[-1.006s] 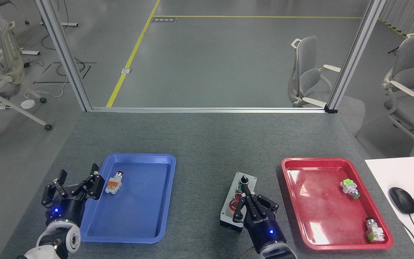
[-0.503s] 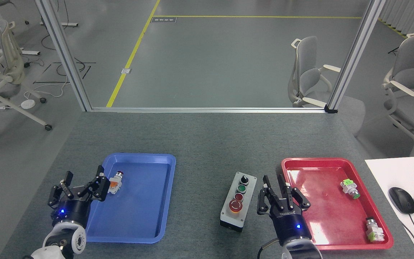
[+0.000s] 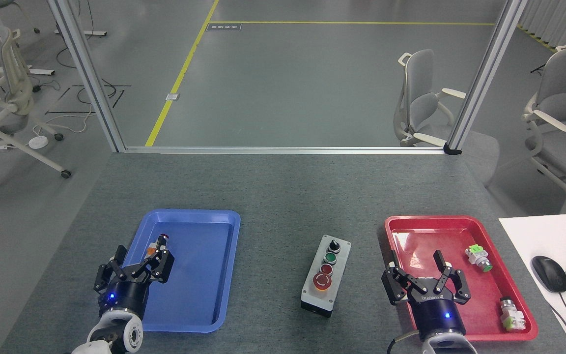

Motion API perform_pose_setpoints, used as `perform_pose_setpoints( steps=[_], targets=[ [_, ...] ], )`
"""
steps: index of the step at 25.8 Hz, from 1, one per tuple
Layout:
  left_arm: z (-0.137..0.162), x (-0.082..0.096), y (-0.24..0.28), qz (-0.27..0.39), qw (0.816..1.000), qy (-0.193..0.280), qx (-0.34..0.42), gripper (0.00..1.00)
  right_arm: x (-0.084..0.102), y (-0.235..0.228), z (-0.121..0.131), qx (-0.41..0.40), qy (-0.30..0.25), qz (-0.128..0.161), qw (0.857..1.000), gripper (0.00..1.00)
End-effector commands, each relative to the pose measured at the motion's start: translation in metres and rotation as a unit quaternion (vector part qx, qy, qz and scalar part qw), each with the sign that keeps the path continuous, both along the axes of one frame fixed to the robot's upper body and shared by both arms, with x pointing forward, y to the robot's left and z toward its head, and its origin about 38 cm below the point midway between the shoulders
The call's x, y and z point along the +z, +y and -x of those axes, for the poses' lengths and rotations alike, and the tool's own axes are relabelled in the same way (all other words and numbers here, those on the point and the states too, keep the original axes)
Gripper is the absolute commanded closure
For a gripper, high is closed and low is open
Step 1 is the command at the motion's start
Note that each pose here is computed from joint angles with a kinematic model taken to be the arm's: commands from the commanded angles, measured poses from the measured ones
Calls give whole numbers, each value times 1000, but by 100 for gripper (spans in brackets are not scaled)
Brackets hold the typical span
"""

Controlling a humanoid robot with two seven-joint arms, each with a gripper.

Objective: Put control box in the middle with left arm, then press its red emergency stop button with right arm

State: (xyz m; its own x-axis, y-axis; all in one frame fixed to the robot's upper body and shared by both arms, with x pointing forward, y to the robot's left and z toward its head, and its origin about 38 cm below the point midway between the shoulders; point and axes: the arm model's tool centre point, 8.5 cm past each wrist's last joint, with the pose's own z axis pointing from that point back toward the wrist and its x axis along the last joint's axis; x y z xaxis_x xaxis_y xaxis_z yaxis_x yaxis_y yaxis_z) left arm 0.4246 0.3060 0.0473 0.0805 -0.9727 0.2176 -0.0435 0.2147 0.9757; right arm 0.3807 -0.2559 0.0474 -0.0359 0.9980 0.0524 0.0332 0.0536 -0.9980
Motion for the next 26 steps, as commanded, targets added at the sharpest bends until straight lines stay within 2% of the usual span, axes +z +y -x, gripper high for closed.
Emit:
perform_pose_setpoints(
  steps=[1, 13, 22, 26],
  targets=[
    [0, 0, 0, 1, 1000, -1, 0, 1, 0, -7, 1, -2, 0, 7, 1000, 0],
    [0, 1, -1, 2, 1000, -2, 0, 1, 3, -23, 0, -28, -2, 8, 1000, 0],
    [0, 0, 0, 2, 1000, -1, 0, 1, 5, -29, -13, -29, 0, 14, 999, 0],
    [0, 0, 0, 1, 1000, -1, 0, 1, 6, -29, -22, -30, 0, 4, 1000, 0]
  ],
)
